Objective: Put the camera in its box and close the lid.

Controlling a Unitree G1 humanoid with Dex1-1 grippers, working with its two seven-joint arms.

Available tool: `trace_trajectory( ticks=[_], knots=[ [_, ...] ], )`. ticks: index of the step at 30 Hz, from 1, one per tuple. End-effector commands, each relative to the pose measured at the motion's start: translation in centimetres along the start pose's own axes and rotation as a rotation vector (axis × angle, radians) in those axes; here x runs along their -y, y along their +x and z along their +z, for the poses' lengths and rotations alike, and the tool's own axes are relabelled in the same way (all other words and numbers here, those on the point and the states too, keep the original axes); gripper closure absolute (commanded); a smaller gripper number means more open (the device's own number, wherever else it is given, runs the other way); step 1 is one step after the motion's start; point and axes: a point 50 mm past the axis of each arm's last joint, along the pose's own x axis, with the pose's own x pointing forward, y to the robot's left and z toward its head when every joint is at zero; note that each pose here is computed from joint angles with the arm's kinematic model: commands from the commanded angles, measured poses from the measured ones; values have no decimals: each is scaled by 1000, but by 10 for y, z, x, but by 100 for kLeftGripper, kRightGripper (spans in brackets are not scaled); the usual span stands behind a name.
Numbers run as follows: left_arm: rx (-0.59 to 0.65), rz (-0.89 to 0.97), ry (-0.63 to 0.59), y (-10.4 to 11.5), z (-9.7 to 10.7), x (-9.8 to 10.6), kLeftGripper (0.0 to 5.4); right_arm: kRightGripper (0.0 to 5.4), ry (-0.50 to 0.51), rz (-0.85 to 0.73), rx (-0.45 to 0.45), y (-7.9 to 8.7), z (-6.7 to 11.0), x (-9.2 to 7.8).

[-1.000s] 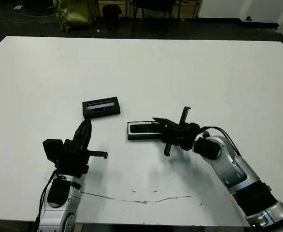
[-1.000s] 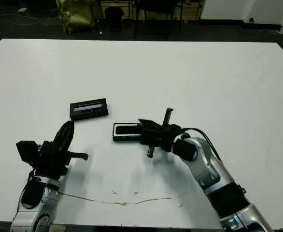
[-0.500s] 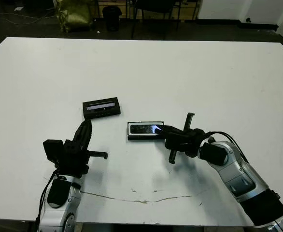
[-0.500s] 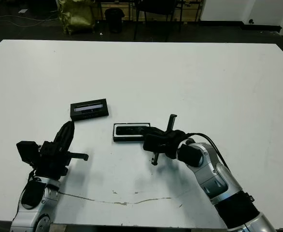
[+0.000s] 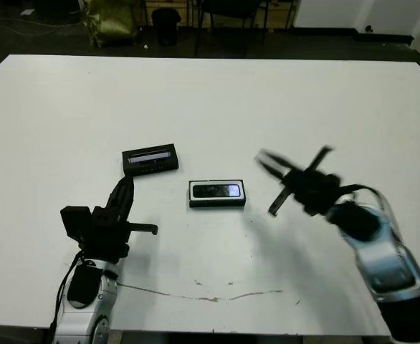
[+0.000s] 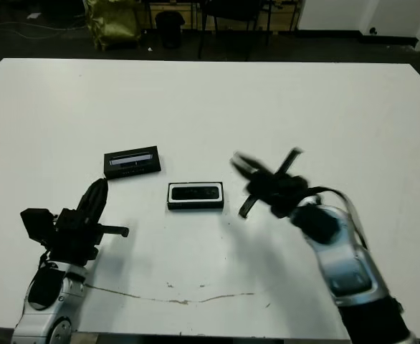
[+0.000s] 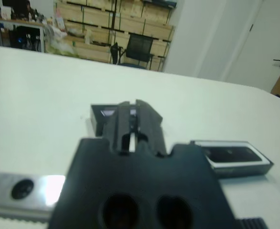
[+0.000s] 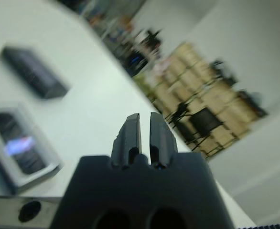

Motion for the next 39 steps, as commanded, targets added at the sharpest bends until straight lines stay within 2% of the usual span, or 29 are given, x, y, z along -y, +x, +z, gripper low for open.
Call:
trace_trajectory(
  ticks=[1,8,13,18,22,25,30,39],
  knots=[
    [37,-7,41,4,8,-9,540,537,77,-108,11,-13,0,13],
    [141,-14,123,20,35,-25,540,537,188,-161,6,-25,-1,27],
    [187,-37,192,32,53,-41,540,537,287,-161,-9,-29,-10,25],
    [166,-53,268,49,69,-59,540,537,307,-169,-33,-32,-18,22],
    [115,-170,353,71,85,-78,531,539,302,-178,-39,-33,-21,22],
    [55,-291,359,87,92,-88,481,540,298,-178,-43,-34,-23,22],
    [-78,-496,349,112,95,-96,357,540,289,-172,-41,-34,-25,22],
    [-223,-645,436,139,85,-105,139,540,270,-185,-62,-35,-26,22]
  ],
)
